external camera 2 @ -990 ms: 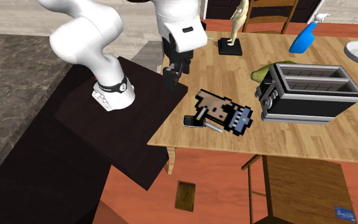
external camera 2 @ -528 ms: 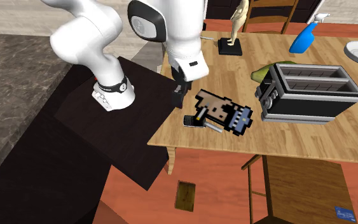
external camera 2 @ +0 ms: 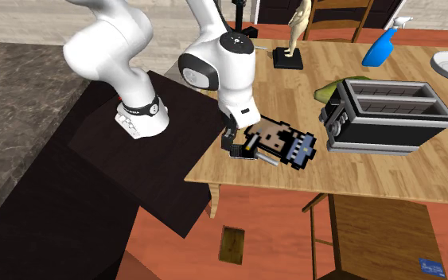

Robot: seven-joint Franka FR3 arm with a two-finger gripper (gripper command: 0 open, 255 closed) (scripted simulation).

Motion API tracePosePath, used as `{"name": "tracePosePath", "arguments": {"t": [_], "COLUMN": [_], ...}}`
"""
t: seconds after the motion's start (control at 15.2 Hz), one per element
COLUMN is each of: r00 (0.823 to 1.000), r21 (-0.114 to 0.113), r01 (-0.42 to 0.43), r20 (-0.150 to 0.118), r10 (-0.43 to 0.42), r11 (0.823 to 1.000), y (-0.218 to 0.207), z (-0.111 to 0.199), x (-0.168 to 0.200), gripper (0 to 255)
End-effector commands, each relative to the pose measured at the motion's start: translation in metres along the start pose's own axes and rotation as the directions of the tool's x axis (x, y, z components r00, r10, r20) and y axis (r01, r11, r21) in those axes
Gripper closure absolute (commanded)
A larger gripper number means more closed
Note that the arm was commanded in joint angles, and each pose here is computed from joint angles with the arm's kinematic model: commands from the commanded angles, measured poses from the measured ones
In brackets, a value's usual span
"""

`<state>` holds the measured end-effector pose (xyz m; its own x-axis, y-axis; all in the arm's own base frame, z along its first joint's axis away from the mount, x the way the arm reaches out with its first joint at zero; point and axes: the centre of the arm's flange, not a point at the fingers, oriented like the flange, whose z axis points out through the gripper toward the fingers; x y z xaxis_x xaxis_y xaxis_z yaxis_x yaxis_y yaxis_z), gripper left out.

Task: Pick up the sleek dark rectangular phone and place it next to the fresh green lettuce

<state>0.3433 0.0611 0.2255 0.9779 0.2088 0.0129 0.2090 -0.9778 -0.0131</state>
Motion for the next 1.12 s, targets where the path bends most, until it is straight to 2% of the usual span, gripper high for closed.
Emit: {"name": "tracePosePath", "arguments": {"t": [0.0,0.13,0.66,1.06], "r00": [1.000,1.000,1.000,1.000], "r21": [-0.001,-0.003,-0.003,-0.003], "r01": [0.009,0.017,0.017,0.017], "r20": [0.000,0.003,0.003,0.003], "r10": [-0.009,-0.017,-0.017,-0.017], "r11": [1.000,1.000,1.000,1.000], "y": [-0.007,-0.012,-0.012,-0.012], "z": [0.027,0.053,0.093,0.093], "x": [0.002,0.004,0.004,0.004], "gripper": [0,0,0,0]}}
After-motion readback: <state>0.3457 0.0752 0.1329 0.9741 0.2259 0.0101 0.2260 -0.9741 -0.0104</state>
